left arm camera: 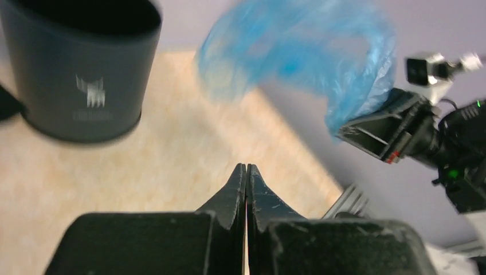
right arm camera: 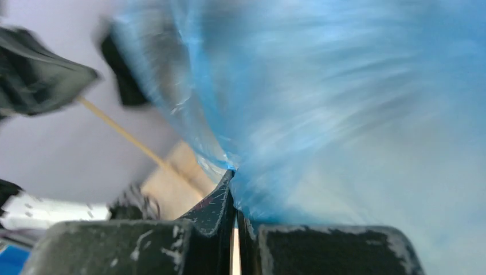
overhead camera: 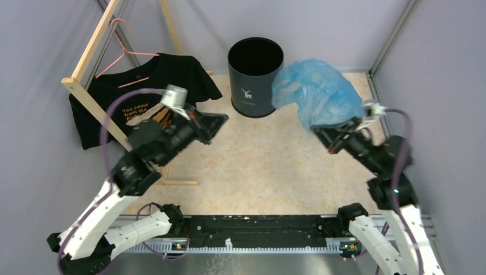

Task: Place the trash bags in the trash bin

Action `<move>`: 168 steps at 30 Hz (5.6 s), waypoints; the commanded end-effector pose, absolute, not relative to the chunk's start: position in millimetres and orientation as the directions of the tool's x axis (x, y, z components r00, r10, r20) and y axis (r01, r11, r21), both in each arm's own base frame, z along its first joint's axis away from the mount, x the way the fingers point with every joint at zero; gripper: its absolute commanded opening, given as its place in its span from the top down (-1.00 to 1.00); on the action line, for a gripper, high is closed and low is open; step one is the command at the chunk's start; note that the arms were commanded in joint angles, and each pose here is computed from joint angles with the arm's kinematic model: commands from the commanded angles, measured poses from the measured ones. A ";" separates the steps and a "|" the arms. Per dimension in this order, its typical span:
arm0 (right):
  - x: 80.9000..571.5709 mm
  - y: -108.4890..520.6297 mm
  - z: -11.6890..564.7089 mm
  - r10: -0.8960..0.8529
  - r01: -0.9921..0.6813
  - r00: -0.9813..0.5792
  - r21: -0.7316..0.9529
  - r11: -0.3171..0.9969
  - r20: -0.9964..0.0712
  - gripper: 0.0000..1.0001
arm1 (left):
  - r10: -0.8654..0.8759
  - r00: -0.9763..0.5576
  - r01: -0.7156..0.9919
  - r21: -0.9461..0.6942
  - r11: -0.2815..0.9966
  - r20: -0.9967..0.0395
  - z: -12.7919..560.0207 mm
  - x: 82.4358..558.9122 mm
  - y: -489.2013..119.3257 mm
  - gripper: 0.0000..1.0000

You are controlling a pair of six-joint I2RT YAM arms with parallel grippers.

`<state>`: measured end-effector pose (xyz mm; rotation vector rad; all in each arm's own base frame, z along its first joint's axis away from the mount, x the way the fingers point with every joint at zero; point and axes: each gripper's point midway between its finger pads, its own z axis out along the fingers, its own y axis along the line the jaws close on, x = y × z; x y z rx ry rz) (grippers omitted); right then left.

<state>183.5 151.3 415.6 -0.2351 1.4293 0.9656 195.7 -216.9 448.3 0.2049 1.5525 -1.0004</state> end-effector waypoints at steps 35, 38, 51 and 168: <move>147.9 175.2 165.6 0.496 -0.306 -0.691 0.835 0.458 -0.526 1.00 | -0.265 -0.943 0.076 -0.907 0.415 -0.200 125.3 219.8 -369.7 -0.97; 149.3 175.2 164.5 0.489 -0.307 -0.691 0.828 0.468 -0.533 1.00 | -0.352 -0.925 -0.009 -0.921 0.390 -0.141 114.6 225.1 -364.4 -0.96; 148.9 178.5 174.1 0.476 -0.341 -0.688 0.823 0.454 -0.548 1.00 | -0.444 -0.892 -0.301 -0.847 0.438 0.087 45.5 265.7 -365.4 -0.91; 226.8 116.5 460.3 0.137 -0.296 -0.184 0.188 0.937 -0.973 1.00 | -0.228 -0.017 0.886 -0.121 0.447 -0.973 548.1 188.6 -249.9 1.00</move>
